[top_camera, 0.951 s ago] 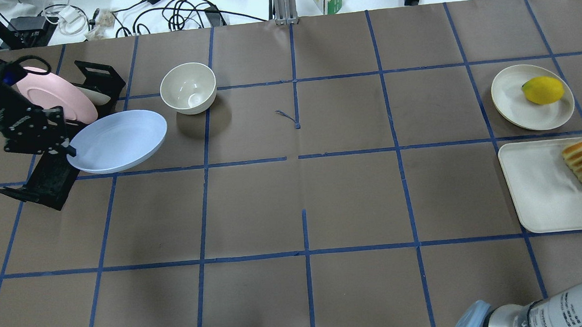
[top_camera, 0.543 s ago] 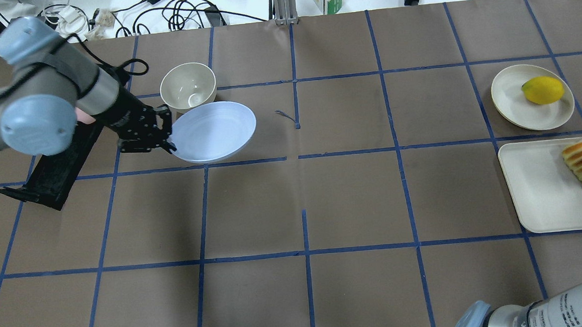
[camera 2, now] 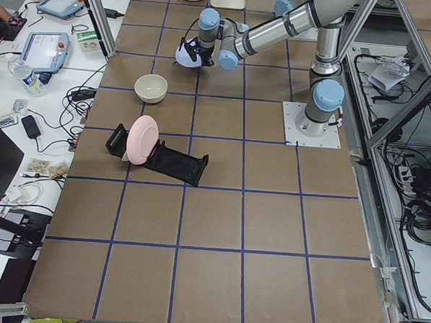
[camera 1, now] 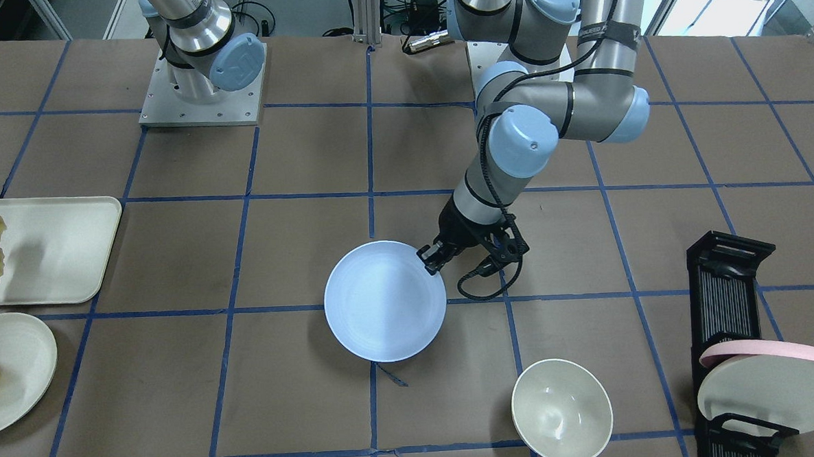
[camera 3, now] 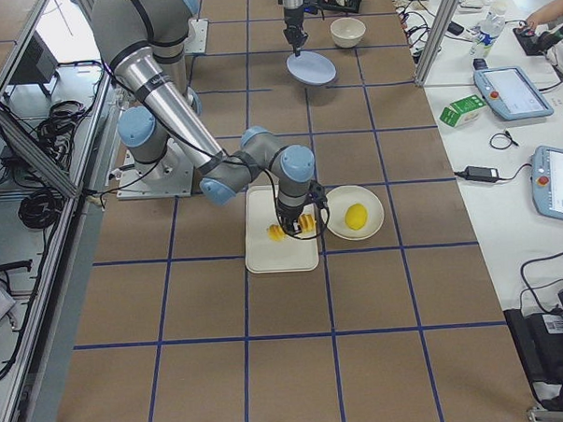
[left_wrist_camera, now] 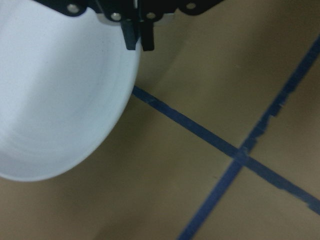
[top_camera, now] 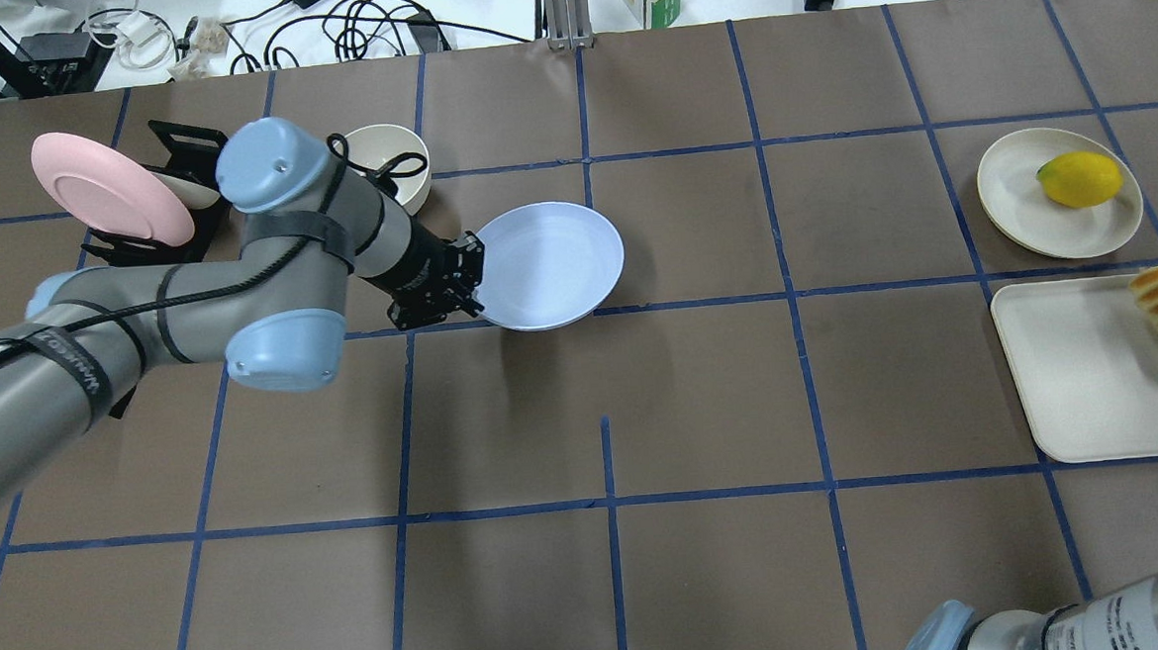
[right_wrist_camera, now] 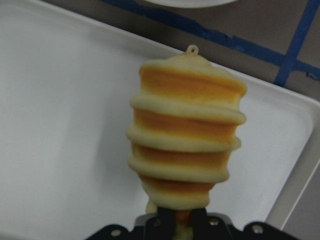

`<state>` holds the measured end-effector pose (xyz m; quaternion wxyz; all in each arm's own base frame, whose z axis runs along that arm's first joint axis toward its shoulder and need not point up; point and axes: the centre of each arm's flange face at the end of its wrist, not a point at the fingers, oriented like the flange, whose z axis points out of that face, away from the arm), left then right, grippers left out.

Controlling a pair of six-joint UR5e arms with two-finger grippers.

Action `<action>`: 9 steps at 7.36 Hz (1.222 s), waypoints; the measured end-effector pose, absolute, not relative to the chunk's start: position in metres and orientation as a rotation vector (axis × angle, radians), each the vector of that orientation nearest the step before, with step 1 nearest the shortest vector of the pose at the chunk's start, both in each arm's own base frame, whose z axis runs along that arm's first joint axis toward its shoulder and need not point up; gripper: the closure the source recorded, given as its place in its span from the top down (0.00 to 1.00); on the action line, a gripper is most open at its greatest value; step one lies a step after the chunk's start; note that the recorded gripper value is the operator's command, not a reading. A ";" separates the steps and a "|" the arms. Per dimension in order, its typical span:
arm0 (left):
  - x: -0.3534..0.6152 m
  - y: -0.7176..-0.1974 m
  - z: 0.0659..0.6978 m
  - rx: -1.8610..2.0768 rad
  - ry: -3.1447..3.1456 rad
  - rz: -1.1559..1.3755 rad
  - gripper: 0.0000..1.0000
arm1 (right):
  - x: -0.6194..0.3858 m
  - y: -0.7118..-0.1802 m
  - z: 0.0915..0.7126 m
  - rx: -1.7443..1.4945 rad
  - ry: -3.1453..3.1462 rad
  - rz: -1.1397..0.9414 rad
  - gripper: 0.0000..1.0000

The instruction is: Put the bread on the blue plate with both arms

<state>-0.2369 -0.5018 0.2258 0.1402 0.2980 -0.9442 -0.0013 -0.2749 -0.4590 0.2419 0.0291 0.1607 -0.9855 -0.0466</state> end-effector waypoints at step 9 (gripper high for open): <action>-0.216 -0.507 0.468 0.180 -3.101 -0.133 1.00 | 0.030 -0.518 0.309 0.305 -3.080 0.016 0.00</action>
